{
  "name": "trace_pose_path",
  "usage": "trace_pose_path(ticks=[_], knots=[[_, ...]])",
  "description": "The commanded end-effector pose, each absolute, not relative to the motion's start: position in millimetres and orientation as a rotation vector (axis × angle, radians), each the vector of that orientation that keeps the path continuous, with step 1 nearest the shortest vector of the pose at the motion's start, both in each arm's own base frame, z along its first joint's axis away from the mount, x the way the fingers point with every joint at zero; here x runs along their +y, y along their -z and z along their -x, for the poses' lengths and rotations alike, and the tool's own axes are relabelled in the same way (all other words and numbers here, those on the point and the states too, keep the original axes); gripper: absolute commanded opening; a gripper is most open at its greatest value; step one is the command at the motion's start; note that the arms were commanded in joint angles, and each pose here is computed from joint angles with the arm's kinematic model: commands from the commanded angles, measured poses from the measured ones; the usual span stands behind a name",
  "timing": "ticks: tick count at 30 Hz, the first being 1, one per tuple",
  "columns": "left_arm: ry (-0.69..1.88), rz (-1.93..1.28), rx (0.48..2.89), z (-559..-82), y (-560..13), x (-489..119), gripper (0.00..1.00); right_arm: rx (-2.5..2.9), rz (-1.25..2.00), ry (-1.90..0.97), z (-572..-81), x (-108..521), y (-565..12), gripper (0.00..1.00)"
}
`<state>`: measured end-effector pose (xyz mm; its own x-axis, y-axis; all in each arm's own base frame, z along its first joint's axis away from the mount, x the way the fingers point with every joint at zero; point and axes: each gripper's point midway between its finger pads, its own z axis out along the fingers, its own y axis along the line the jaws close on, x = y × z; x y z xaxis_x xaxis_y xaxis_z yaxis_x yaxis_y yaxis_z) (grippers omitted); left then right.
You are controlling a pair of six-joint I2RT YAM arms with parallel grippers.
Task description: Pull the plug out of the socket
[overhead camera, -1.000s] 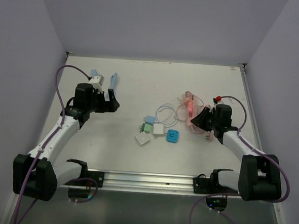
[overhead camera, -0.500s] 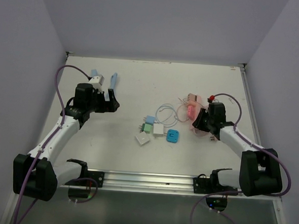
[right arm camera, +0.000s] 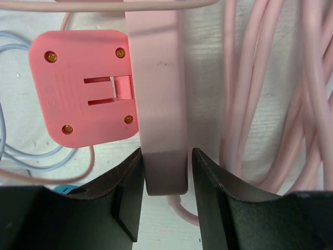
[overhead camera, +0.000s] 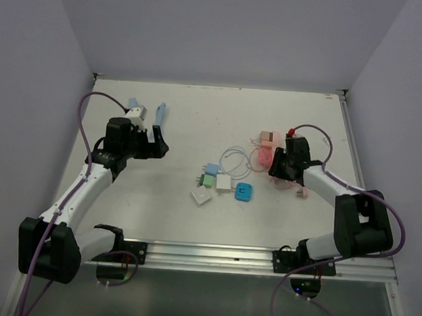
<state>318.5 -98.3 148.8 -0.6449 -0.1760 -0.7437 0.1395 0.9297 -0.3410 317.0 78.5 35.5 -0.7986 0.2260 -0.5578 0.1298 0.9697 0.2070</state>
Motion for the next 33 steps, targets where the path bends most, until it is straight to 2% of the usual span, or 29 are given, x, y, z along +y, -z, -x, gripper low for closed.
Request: trace_pose_path(ticks=[1,11,13,17,20,27,33], knots=[[0.484,-0.001,2.185,-321,-157,-102,1.0,2.51,-0.241,-0.139,-323,71,-34,0.44],[0.482,0.0,2.18,-321,-158,-102,1.0,2.519,-0.236,-0.113,-333,71,-27,0.43],[0.482,0.0,2.18,-321,-158,-102,0.99,2.525,-0.233,-0.102,-333,70,-26,0.38],[0.493,-0.007,2.173,-321,-160,-103,1.0,2.486,-0.246,-0.067,-336,63,-42,0.13],[0.517,-0.018,2.161,-322,-164,-107,1.0,2.409,-0.269,-0.02,-339,54,-71,0.0],[0.565,-0.032,2.142,-322,-178,-116,1.0,2.231,-0.324,0.031,-341,36,-132,0.0],[0.668,-0.045,2.117,-316,-199,-136,1.0,2.12,-0.236,-0.185,-342,64,-165,0.0]])
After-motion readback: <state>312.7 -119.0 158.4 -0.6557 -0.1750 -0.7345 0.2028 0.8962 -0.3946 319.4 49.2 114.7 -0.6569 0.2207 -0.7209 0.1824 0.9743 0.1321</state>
